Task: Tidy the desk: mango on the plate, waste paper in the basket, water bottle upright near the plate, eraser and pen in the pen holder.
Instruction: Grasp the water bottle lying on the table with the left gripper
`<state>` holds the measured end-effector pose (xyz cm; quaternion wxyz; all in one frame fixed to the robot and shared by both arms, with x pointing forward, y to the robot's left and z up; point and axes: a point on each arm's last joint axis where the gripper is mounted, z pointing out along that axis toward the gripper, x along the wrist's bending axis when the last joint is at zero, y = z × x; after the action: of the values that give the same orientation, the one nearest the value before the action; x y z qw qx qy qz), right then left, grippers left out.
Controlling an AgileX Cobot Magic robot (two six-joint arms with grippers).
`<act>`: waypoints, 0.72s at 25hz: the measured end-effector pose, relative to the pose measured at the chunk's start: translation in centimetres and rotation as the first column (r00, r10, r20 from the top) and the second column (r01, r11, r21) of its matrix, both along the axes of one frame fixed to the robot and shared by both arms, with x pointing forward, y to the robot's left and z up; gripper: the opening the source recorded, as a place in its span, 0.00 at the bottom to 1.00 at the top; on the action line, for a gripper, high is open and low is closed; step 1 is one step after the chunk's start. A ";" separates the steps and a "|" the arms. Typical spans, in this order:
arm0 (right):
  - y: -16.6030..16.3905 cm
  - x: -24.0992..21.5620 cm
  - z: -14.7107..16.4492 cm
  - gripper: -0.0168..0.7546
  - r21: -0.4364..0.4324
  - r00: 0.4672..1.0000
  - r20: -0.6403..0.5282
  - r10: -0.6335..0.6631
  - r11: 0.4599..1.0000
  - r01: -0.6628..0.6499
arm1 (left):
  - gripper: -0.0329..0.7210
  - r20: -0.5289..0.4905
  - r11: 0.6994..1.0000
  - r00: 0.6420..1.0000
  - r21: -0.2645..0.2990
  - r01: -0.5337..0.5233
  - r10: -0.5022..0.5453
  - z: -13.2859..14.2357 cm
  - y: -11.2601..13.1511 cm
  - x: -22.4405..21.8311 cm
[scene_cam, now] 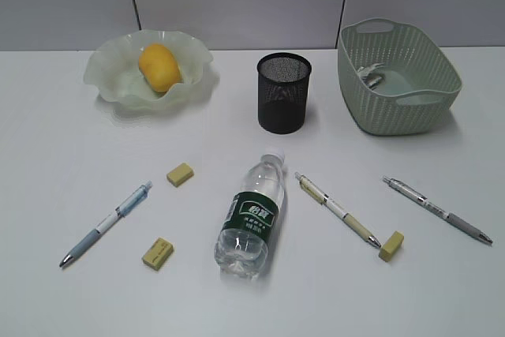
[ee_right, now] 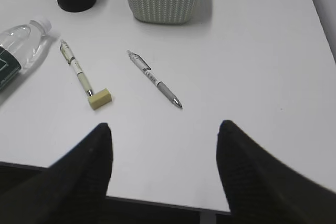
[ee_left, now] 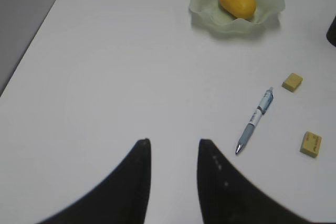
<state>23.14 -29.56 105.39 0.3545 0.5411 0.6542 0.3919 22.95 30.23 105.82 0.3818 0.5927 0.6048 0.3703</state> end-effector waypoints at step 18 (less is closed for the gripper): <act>0.0 0.0 0.1 0.67 0.000 1.000 0.010 0.000 1.000 0.000 | 0.36 0.000 1.000 1.000 0.000 0.000 0.000 0.0 0.0 0.0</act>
<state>23.18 -29.56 105.47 0.3577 0.5390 0.6524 0.3947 22.95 30.23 105.82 0.3818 0.5927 0.6048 0.3703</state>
